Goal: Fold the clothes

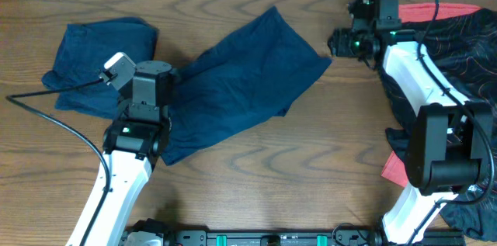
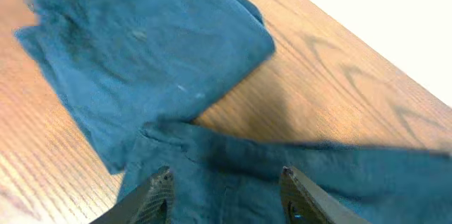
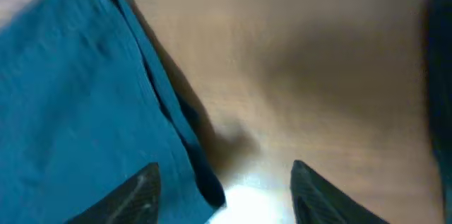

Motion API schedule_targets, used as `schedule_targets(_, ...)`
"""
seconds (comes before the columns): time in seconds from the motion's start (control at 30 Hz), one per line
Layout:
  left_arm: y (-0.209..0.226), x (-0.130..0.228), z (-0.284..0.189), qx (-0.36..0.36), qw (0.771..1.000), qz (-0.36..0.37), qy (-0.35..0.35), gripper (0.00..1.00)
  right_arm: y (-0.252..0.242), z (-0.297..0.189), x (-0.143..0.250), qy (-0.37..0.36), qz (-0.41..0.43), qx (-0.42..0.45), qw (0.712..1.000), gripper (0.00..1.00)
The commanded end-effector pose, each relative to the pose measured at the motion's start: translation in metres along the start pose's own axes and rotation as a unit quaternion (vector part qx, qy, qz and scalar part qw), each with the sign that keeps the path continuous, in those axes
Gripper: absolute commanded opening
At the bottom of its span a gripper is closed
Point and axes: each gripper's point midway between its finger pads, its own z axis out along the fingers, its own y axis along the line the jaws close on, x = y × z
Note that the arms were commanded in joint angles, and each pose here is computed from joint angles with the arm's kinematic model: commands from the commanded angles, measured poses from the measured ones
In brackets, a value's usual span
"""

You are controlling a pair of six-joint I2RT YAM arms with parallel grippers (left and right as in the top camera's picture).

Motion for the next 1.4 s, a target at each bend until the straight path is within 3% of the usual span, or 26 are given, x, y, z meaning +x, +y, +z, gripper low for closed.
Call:
schedule_targets(0.0,-0.013,0.024,0.006,0.034,0.997,0.042,0.062,0.49,0.017,0.004,0.016,0.025,-0.021,-0.046,0.998,0.52)
schedule_targets(0.33,0.014,0.092,0.052,-0.053,0.979,0.098,0.170,0.49,0.051,0.046,0.061,0.089,-0.047,-0.081,0.992,0.54)
schedule_targets(0.63,0.019,0.119,0.056,-0.056,0.967,0.108,0.225,0.49,0.060,0.098,0.072,0.080,-0.035,-0.086,0.992,0.59)
schedule_targets(0.9,0.029,0.125,0.051,-0.072,0.960,0.116,0.243,0.49,0.066,0.109,0.044,0.018,-0.018,-0.099,0.995,0.59)
schedule_targets(1.03,0.031,0.127,0.050,-0.076,0.959,0.118,0.246,0.49,0.067,0.109,0.041,0.013,-0.007,-0.101,0.995,0.48)
schedule_targets(1.1,0.032,0.128,0.050,-0.077,0.958,0.119,0.248,0.50,0.068,0.102,0.035,0.008,-0.007,-0.103,0.995,0.56)
schedule_targets(1.37,0.036,0.132,0.049,-0.083,0.956,0.122,0.253,0.49,0.068,0.031,-0.061,-0.140,-0.043,-0.098,0.984,0.58)
